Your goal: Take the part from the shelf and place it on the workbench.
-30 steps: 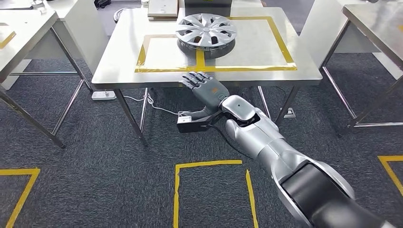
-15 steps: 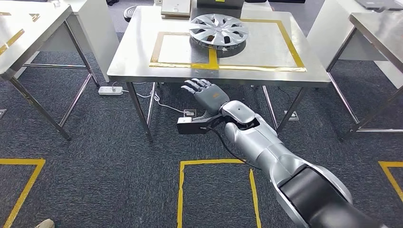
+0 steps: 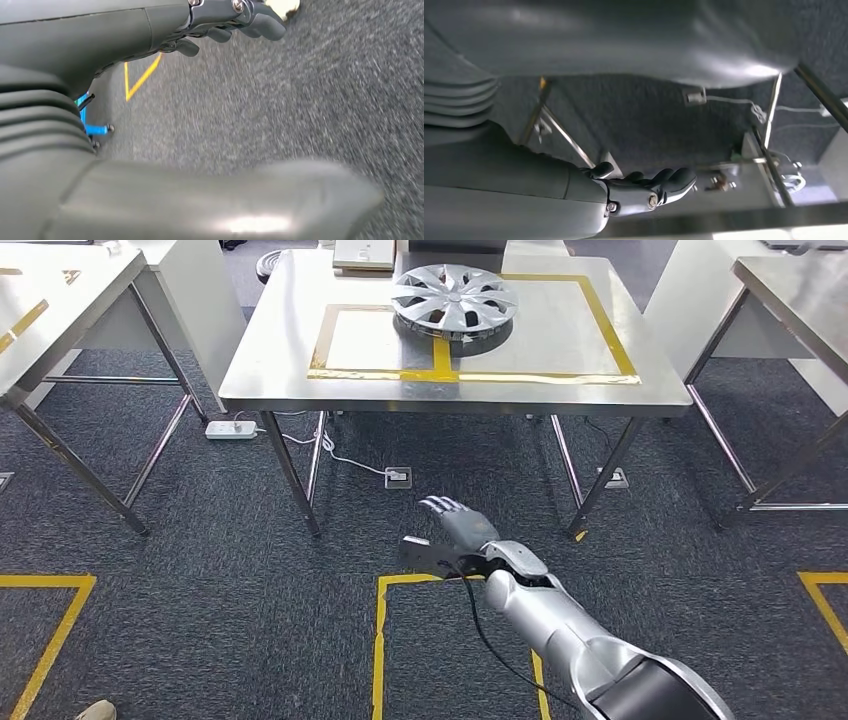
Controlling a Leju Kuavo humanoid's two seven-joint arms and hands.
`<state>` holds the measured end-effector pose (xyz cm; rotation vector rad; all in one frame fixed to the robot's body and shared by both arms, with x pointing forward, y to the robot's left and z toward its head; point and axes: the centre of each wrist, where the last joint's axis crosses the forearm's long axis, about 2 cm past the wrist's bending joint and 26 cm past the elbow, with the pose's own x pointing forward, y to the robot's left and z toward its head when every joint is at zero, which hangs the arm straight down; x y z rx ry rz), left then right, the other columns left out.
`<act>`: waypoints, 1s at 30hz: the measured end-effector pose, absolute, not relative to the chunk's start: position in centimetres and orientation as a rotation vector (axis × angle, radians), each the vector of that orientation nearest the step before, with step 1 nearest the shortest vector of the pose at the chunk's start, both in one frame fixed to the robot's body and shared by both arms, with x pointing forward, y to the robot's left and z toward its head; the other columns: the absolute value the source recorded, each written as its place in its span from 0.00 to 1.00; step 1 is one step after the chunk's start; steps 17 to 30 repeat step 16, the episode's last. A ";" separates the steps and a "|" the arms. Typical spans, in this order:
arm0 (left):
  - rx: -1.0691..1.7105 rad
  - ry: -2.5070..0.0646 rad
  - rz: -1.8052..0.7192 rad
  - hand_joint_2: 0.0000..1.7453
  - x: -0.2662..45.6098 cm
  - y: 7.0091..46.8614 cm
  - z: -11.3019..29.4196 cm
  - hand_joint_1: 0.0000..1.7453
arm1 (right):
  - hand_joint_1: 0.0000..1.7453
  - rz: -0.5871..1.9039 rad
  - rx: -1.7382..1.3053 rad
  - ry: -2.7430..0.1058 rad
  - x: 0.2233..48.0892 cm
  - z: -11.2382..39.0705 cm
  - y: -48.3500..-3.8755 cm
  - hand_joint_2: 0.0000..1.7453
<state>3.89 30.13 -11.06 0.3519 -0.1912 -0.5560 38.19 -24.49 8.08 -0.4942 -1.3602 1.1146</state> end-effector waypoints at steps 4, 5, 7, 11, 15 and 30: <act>0.326 -0.193 -0.500 0.00 3.6 30.2 -11.1 0.00 | 0.00 1.020 -0.415 -1.271 35.6 5.1 -24.9 0.00; 0.320 -0.192 -0.485 0.00 3.5 30.2 -11.1 0.00 | 0.00 0.997 -0.397 -1.248 34.9 4.4 -25.0 0.00; 0.307 -0.192 -0.459 0.00 3.3 30.2 -11.1 0.00 | 0.00 0.950 -0.362 -1.200 33.4 3.0 -25.2 0.00; 0.282 -0.196 -0.412 0.00 3.0 30.2 -11.1 0.00 | 0.00 0.862 -0.305 -1.116 30.9 0.7 -25.7 0.00; 0.255 -0.199 -0.361 0.00 2.7 30.2 -11.1 0.00 | 0.00 0.760 -0.246 -1.014 27.7 -1.7 -26.2 0.00; 0.250 -0.199 -0.354 0.00 2.7 30.2 -11.1 0.00 | 0.00 0.746 -0.238 -0.999 27.2 -2.0 -26.2 0.00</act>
